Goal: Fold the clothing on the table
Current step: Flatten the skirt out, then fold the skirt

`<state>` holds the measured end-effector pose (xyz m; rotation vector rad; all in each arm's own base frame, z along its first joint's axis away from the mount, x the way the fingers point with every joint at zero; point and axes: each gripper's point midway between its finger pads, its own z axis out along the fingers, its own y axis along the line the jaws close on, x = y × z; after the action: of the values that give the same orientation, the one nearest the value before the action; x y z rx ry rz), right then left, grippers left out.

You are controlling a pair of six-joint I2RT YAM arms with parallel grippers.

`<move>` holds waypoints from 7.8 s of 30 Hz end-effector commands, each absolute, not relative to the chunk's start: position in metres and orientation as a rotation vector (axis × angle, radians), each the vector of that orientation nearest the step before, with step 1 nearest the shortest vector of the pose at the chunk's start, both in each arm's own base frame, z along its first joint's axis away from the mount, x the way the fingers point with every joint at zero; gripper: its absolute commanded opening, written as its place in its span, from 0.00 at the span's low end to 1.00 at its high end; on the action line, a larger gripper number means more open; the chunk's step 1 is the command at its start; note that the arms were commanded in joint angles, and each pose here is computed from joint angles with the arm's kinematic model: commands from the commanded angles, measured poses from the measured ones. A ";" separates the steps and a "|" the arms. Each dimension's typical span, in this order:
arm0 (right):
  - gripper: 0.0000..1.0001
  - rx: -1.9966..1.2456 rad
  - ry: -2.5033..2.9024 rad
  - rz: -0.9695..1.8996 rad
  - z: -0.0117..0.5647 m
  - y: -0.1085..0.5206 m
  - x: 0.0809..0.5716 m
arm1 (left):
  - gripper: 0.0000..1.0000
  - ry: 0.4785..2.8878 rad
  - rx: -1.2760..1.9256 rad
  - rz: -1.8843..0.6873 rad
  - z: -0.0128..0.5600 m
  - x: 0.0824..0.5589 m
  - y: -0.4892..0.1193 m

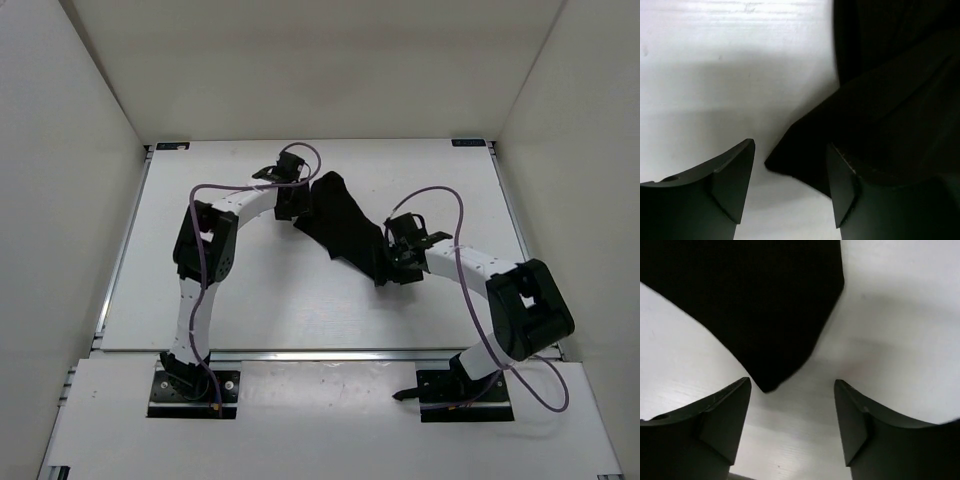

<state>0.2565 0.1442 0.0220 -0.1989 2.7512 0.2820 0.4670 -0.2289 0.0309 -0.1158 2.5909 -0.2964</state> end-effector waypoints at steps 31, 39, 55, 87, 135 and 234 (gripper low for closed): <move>0.01 -0.308 2.245 0.567 0.272 0.150 0.223 | 0.00 2.247 -0.235 -0.885 0.279 0.258 -0.208; 0.00 -0.328 2.204 0.634 0.298 0.153 0.272 | 0.00 2.268 -0.354 -0.912 0.257 0.284 -0.193; 0.00 -0.181 2.332 0.452 0.239 0.130 0.493 | 0.00 2.233 -0.430 -0.945 0.244 0.502 -0.211; 0.00 -0.308 2.284 0.645 0.260 0.146 0.361 | 0.00 2.167 -0.513 -0.980 0.257 0.353 -0.182; 0.00 -0.097 2.639 0.724 0.093 0.192 0.310 | 0.00 2.479 -0.569 -0.836 0.100 0.332 -0.230; 0.00 0.138 2.853 0.720 0.012 0.150 0.300 | 0.01 2.683 -0.430 -0.742 0.014 0.345 -0.166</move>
<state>0.2959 0.1546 0.0179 0.1276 2.8522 0.7616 0.3496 -0.1669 0.0147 -0.4600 2.6801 -0.7639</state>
